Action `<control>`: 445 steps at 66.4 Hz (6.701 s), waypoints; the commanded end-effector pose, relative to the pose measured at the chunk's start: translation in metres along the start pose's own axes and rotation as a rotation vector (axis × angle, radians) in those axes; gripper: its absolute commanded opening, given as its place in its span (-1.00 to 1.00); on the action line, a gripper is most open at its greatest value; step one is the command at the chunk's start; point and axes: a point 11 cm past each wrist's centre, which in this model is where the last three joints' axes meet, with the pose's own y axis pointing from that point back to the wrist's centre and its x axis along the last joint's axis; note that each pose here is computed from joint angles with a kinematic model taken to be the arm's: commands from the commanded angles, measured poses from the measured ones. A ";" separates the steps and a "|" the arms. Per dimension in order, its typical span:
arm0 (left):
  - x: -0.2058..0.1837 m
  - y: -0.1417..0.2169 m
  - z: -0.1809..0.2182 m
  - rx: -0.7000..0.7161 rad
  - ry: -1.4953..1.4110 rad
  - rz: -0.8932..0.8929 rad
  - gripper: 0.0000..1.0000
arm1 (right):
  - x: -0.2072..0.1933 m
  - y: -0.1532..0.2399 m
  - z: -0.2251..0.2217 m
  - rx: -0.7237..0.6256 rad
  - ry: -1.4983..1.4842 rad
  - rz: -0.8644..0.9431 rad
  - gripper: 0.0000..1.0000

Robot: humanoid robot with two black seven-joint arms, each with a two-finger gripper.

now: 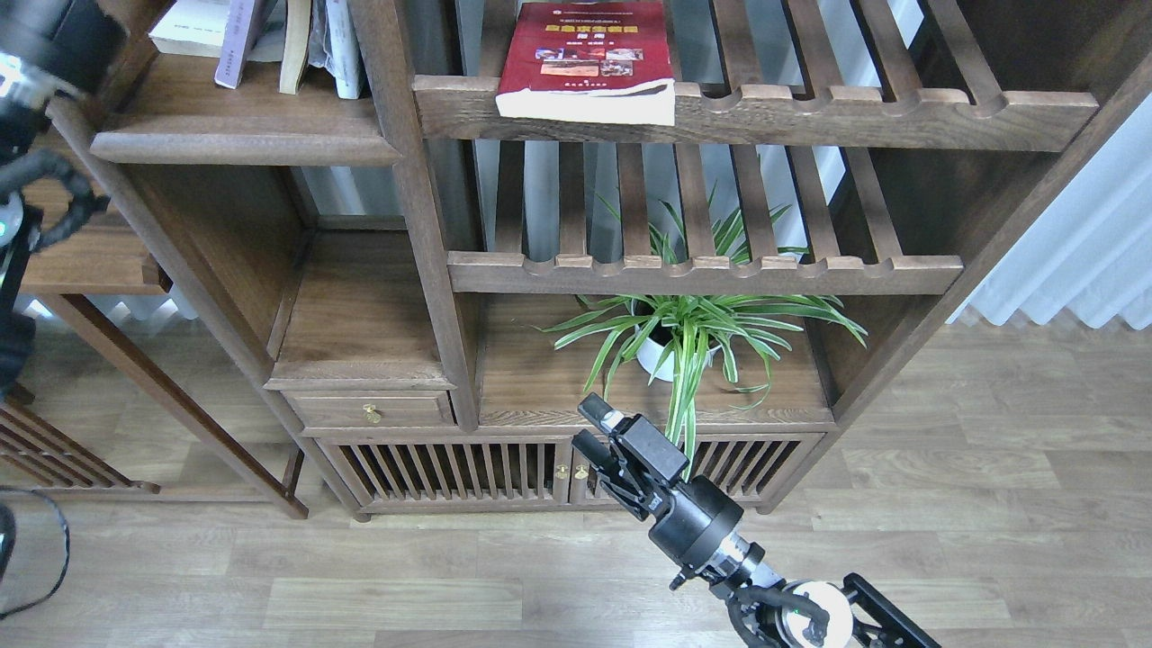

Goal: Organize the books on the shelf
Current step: 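Release the white book and withdraw the left gripper from the shelf, then reach the right gripper up toward the red book on the upper shelf, then pinch the red book's bottom edge and pull it off the shelf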

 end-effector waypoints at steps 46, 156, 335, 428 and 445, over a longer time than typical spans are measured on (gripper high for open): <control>0.039 0.172 -0.085 0.197 0.184 0.320 0.66 | -0.017 -0.001 -0.003 0.053 -0.001 -0.055 0.97; 0.066 0.283 -0.161 0.345 0.330 0.628 0.98 | -0.109 -0.109 -0.045 0.071 0.138 -0.183 0.97; 0.083 0.285 -0.141 0.237 0.321 0.680 1.00 | -0.186 -0.164 -0.130 0.231 0.197 -0.054 0.29; 0.105 0.325 -0.139 0.123 0.403 0.834 1.00 | -0.177 -0.038 -0.071 0.328 -0.047 -0.435 -0.86; 0.103 0.341 -0.154 0.111 0.453 0.883 1.00 | -0.150 -0.010 -0.033 0.327 -0.121 -0.482 -0.87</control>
